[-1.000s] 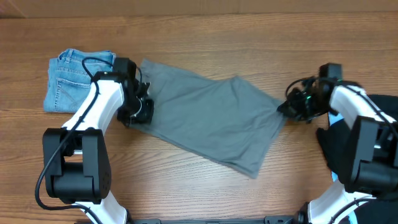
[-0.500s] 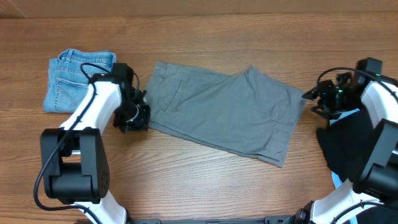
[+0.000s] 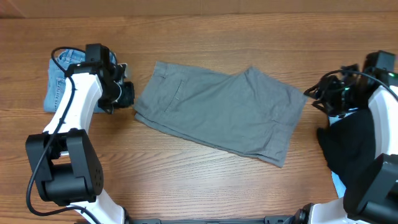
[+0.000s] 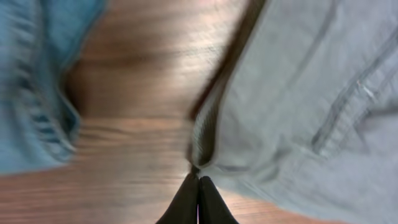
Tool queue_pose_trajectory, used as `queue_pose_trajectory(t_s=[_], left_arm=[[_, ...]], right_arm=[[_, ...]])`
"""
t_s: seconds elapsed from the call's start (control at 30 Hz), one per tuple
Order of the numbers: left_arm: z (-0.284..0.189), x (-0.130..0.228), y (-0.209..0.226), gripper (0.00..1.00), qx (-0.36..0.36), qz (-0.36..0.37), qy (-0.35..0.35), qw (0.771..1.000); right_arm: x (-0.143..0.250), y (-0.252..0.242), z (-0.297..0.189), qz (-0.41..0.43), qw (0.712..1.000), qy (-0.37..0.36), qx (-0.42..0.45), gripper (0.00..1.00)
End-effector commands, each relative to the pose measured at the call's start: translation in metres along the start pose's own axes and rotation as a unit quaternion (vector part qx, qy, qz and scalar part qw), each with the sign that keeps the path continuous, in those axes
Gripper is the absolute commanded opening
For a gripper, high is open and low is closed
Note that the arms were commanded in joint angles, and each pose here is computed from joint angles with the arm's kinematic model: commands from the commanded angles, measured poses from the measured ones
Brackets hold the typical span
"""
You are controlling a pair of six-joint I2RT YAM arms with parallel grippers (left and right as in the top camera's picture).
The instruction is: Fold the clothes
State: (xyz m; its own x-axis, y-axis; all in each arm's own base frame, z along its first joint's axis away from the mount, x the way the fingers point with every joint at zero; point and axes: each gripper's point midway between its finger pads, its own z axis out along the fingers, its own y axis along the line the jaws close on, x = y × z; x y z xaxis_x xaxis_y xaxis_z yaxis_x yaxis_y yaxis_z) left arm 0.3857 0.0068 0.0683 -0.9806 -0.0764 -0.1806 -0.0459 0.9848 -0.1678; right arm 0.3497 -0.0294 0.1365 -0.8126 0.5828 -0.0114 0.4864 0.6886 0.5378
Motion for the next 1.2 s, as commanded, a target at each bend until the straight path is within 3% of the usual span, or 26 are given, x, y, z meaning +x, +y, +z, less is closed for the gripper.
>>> queue_pose_trajectory(t_s=[0.0, 0.13, 0.2, 0.37, 0.53, 0.67, 0.83, 1.07, 1.17], left_arm=[[-0.008, -0.017, 0.029, 0.04, -0.057, -0.028, -0.031, 0.998], [-0.017, -0.037, 0.069, 0.04, -0.085, -0.082, -0.083, 0.990], [-0.019, -0.041, 0.083, 0.04, -0.078, -0.100, -0.096, 0.987], [-0.002, -0.041, 0.114, 0.04, -0.045, -0.142, -0.098, 0.984], [0.048, -0.033, 0.125, 0.04, -0.005, -0.159, -0.063, 0.985], [0.078, -0.019, 0.149, 0.04, -0.034, -0.197, -0.037, 0.979], [0.068, -0.011, 0.190, 0.04, -0.059, -0.249, -0.048, 0.965], [0.049, -0.020, 0.194, 0.04, 0.039, -0.253, -0.088, 0.963], [0.029, -0.028, 0.194, 0.04, 0.041, -0.248, -0.110, 0.962]], right_arm=[[0.009, 0.018, 0.001, -0.044, 0.999, 0.008, -0.006, 0.26], [0.023, 0.030, 0.009, -0.074, 0.997, 0.027, -0.005, 0.10], [0.026, 0.035, 0.012, -0.082, 0.996, 0.031, -0.006, 0.07], [0.037, 0.046, 0.019, -0.102, 0.994, 0.044, -0.006, 0.07], [0.043, 0.052, 0.023, -0.111, 0.992, 0.052, -0.006, 0.07], [0.047, 0.055, 0.025, -0.116, 0.992, 0.057, -0.006, 0.07], [0.049, 0.056, 0.026, -0.118, 0.991, 0.059, -0.006, 0.07], [0.048, 0.054, 0.026, -0.119, 0.991, 0.057, 0.000, 0.07], [0.047, 0.052, 0.026, -0.117, 0.992, 0.055, 0.008, 0.08]])
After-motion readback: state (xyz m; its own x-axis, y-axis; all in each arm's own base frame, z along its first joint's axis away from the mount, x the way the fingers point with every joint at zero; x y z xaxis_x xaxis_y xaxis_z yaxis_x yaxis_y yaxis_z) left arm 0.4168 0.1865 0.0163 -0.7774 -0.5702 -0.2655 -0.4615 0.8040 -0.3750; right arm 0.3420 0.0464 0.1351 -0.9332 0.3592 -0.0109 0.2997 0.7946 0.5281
